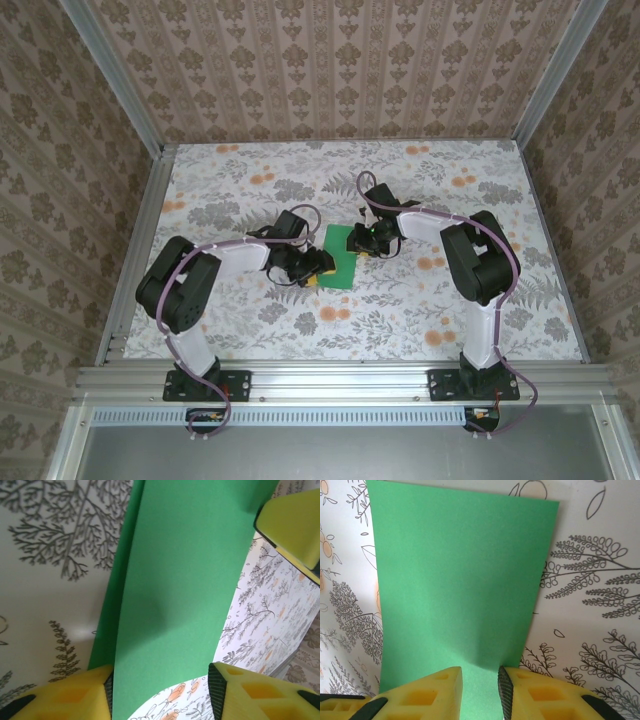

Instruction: Fold a paper plane with a square sheet of paper (pick it up from the middle)

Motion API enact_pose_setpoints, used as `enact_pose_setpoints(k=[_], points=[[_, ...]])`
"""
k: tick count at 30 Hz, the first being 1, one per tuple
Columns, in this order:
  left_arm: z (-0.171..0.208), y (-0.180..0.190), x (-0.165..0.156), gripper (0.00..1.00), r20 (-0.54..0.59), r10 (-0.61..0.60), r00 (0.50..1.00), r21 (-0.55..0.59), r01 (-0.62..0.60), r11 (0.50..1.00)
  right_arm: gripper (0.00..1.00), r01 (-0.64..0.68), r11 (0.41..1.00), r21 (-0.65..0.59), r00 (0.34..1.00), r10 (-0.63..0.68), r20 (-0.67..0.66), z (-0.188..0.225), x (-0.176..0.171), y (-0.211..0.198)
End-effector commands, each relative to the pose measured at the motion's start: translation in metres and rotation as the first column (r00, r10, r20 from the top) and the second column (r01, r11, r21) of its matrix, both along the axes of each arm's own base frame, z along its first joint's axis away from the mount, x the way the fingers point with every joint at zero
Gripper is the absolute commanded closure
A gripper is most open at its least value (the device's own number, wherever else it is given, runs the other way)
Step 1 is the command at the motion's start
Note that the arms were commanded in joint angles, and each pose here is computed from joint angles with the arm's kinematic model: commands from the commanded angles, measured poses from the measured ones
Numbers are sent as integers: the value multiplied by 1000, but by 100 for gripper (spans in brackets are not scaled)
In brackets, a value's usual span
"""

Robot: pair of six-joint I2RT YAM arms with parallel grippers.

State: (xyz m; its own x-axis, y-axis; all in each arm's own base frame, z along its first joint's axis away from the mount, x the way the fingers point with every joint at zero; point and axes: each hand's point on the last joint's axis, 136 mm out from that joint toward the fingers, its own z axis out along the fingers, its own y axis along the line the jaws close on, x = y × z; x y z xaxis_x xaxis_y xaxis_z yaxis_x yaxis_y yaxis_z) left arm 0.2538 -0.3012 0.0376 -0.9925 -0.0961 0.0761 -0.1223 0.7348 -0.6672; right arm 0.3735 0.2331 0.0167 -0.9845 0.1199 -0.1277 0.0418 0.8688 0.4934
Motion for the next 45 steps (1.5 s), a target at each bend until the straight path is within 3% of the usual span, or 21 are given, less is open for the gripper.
enact_pose_setpoints(k=[1,18,29,45], points=[[13,-14,3,52,21,-20,1000,-54,21,998,71,20,997,-68,997,-26,-79,-35,-15,-15],[42,-39,5,53,103,-77,992,-119,89,989,71,19,997,-76,995,-27,-96,-43,-19,-17],[35,-23,-3,53,101,-64,993,-55,69,996,71,20,997,-79,995,-28,-94,-43,-18,-18],[44,-36,11,52,146,-65,987,-93,79,993,71,15,997,-74,995,-22,-101,-45,-20,-18]])
